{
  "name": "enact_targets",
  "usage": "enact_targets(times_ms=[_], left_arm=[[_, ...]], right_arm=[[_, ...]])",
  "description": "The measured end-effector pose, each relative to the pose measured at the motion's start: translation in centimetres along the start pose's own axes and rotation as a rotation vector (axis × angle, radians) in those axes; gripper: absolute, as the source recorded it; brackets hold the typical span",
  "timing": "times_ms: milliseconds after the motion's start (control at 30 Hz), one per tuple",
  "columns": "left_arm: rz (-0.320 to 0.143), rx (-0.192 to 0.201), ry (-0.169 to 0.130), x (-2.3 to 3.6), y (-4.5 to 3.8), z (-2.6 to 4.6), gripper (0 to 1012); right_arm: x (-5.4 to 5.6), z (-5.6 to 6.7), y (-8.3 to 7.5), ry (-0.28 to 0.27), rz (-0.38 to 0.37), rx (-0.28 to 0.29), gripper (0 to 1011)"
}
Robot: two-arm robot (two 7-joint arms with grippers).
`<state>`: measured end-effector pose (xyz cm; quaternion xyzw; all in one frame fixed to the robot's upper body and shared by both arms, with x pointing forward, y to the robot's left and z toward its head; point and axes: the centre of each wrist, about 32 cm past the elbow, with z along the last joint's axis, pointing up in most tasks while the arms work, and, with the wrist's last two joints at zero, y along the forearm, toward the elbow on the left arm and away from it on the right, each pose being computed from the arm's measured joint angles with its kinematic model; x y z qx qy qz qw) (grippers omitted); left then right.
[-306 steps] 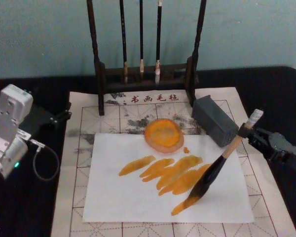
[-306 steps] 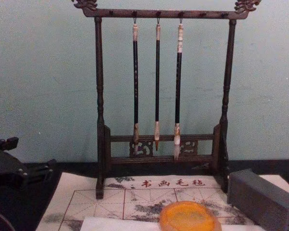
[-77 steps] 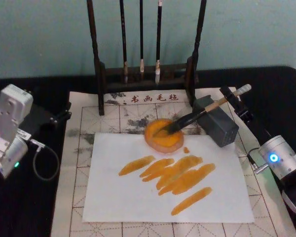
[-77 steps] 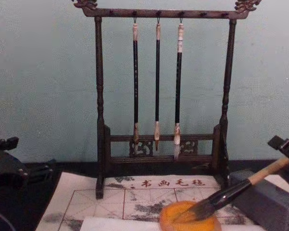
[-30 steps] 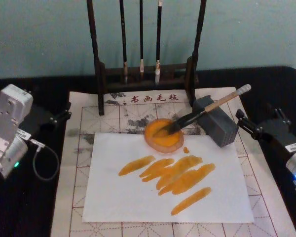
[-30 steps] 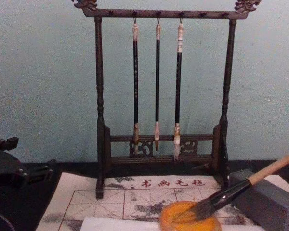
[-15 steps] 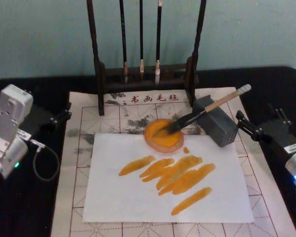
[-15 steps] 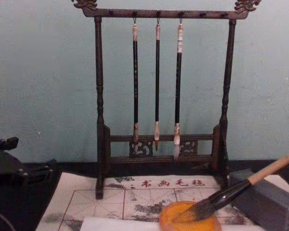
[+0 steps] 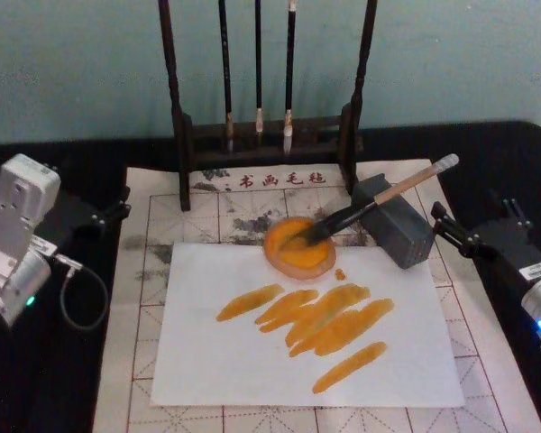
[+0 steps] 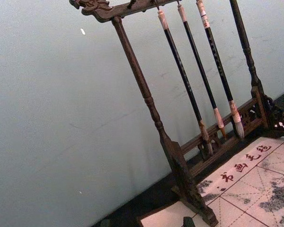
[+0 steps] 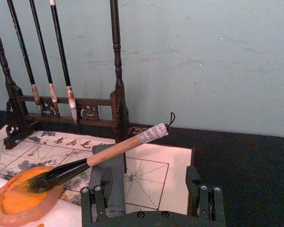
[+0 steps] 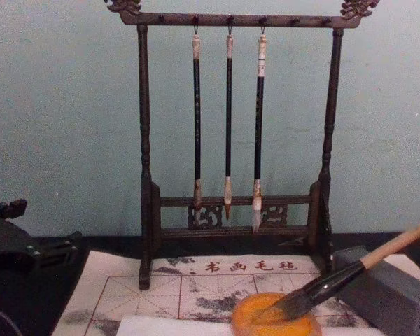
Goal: Pick up the brush from the inkstone, write on the paper, then place the brush back to its original position.
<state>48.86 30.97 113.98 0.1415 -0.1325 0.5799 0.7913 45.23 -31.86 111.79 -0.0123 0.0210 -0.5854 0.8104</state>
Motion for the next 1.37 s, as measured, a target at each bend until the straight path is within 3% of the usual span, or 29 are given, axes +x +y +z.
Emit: enact_targets(times_ms=[1367], left_arm=[[0.0,0.0,0.0,0.0,0.0,0.0,1001]], right_arm=[[0.03,0.02,0.01,0.002,0.001,-0.001,1000]])
